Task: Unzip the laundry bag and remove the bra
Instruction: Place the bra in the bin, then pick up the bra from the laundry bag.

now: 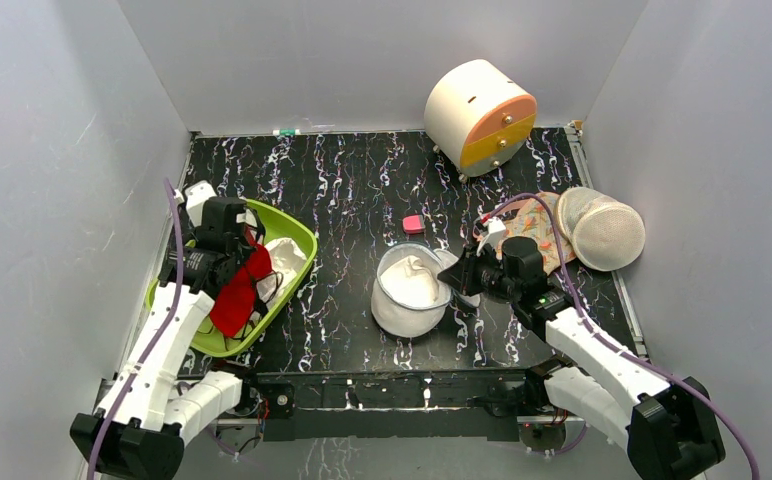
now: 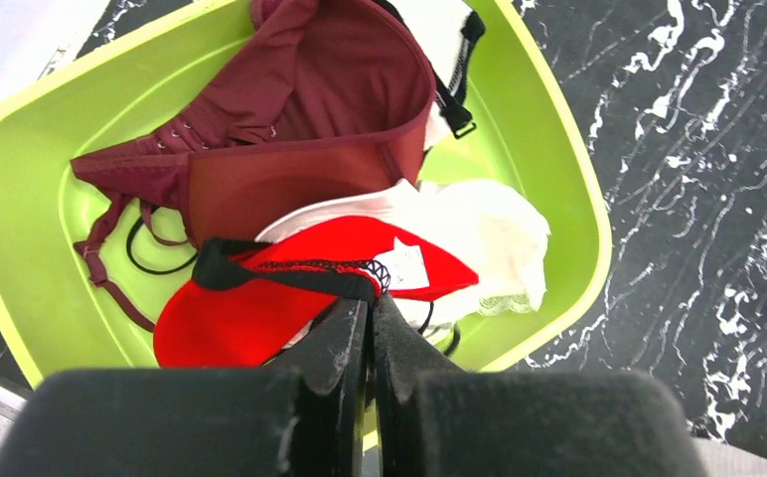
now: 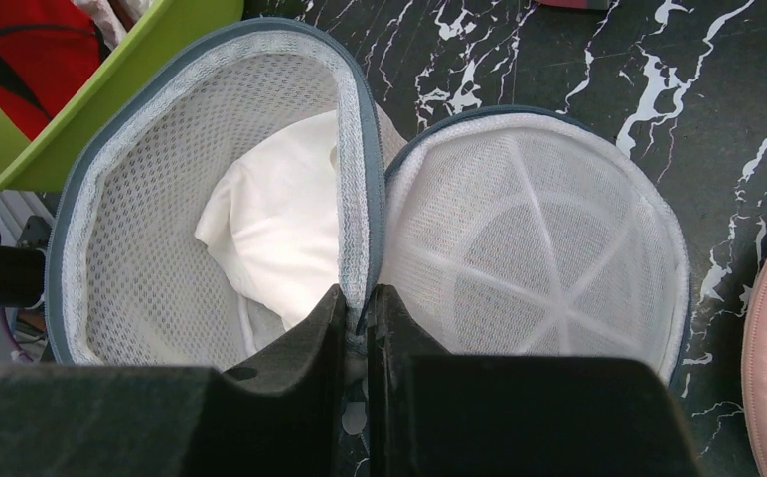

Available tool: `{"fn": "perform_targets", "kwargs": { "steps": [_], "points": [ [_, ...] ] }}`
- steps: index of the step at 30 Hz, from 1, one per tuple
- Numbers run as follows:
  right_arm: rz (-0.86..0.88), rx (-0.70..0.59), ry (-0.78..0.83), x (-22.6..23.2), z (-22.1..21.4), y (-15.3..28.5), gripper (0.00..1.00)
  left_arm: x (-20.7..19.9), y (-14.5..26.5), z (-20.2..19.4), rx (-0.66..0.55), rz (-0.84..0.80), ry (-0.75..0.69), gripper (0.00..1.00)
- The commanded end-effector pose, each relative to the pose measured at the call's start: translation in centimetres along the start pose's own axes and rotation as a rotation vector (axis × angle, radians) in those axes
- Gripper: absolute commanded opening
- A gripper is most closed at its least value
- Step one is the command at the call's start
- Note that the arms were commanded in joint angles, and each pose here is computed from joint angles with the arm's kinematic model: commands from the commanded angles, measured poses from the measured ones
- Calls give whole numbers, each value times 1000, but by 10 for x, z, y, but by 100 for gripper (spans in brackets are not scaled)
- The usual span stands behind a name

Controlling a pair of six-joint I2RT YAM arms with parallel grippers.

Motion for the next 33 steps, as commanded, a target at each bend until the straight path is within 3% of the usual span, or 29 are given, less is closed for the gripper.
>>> {"fn": "perform_targets", "kwargs": {
  "steps": [1, 5, 11, 13, 17, 22, 33],
  "points": [
    [13, -38, 16, 3, 6, 0, 0, 3, -10, 13, -59, 36, 7, 0],
    [17, -42, 16, 3, 9, -1, 0, 7, -22, 5, -31, 76, 1, 0],
    [31, -47, 16, 6, 12, -1, 0, 8, -37, -6, 11, 100, -52, 10],
    [32, -49, 16, 7, 13, 0, 0, 2, -33, -3, 3, 45, -47, 22],
    [53, -79, 44, 10, 16, 2, 0, -14, -20, 2, 13, -84, -12, 63],
    [133, -124, 75, 23, 26, 6, 0, -35, 0, 7, 75, -237, 5, 95],
    [186, -141, 77, 29, 26, 6, 0, -73, 34, 3, 212, -511, 149, 98]
  ]
}}
Point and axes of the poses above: each gripper's point midway between its finger pads, its own y axis back along the fingers, its own x axis along the line the jaws close on, z = x × y, the point moved 4 cm from there along y, back along the fingers, and after that the axes turned 5 degrees about y, right-handed, at the moved point
